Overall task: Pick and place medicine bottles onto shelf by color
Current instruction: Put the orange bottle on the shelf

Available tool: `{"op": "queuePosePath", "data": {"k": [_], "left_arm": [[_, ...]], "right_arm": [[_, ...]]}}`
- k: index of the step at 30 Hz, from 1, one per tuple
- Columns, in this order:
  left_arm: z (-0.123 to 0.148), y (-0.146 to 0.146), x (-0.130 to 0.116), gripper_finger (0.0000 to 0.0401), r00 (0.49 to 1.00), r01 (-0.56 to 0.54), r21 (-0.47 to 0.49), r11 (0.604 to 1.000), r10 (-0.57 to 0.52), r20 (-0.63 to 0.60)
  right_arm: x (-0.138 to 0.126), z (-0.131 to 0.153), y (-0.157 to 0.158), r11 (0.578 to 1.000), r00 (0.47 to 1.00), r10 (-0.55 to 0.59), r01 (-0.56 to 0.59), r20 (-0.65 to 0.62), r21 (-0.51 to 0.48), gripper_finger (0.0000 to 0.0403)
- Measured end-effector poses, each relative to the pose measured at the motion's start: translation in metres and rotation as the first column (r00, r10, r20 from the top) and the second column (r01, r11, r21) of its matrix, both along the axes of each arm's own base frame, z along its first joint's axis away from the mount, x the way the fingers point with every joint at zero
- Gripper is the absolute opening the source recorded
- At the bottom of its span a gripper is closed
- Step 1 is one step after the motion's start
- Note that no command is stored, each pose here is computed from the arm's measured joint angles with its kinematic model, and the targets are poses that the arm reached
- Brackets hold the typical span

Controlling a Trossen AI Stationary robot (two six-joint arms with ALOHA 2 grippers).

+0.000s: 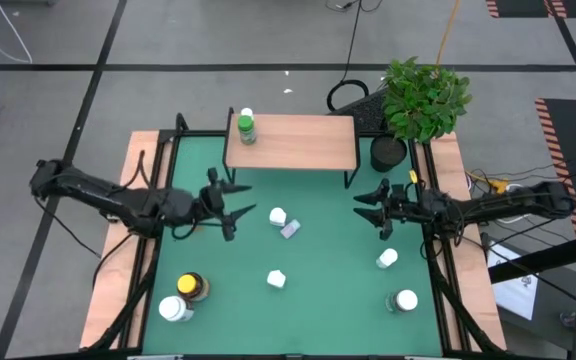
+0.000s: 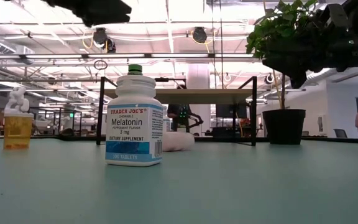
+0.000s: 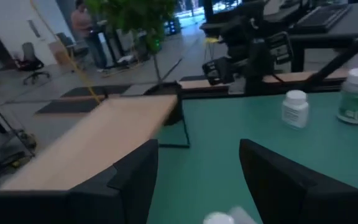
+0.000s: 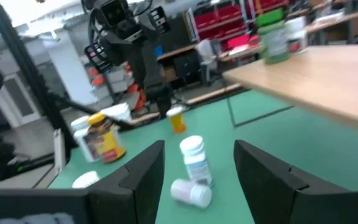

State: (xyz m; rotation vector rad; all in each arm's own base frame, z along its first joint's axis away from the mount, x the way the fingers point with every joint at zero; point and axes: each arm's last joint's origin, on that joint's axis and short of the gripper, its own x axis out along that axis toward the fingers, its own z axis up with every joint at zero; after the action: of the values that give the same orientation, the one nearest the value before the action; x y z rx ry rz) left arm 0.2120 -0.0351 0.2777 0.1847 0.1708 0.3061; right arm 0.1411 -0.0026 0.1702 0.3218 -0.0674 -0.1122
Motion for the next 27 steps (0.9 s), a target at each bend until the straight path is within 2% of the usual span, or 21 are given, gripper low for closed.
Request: {"op": "queuePosePath", "data": {"k": [4, 7, 13, 20, 23, 27], "left_arm": [[-0.011, -0.014, -0.008, 0.0227, 0.995, -0.085, 0.021, 0.996, 0.086, -0.043], [-0.016, -0.024, -0.014, 0.0227, 0.988, -0.118, -0.019, 0.993, 0.115, -0.098], [-0.027, -0.048, -0.028, 0.0227, 0.989, -0.063, -0.156, 0.986, 0.041, -0.139], [-0.036, -0.055, -0.035, 0.0227, 0.975, -0.066, -0.081, 0.994, 0.048, -0.216], [-0.039, -0.054, -0.037, 0.0227, 0.963, -0.027, -0.029, 0.999, 0.019, -0.269], [-0.037, -0.056, -0.039, 0.0227, 0.950, 0.061, -0.079, 0.995, -0.082, -0.300]], "right_arm": [[0.003, 0.000, 0.006, 0.999, 0.999, 0.041, -0.041, 0.019, 0.013, 0.0187], [0.004, 0.002, 0.009, 0.998, 0.998, 0.060, -0.060, 0.036, -0.005, 0.0187], [0.007, 0.000, 0.010, 0.998, 0.998, 0.046, -0.045, 0.030, -0.035, 0.0187], [0.010, -0.002, 0.012, 0.998, 0.998, 0.055, -0.054, 0.034, -0.018, 0.0187], [0.011, -0.002, 0.013, 0.998, 0.998, 0.058, -0.057, 0.038, -0.024, 0.0187], [0.012, -0.002, 0.013, 0.999, 0.998, 0.032, -0.031, 0.052, -0.035, 0.0187]]}}
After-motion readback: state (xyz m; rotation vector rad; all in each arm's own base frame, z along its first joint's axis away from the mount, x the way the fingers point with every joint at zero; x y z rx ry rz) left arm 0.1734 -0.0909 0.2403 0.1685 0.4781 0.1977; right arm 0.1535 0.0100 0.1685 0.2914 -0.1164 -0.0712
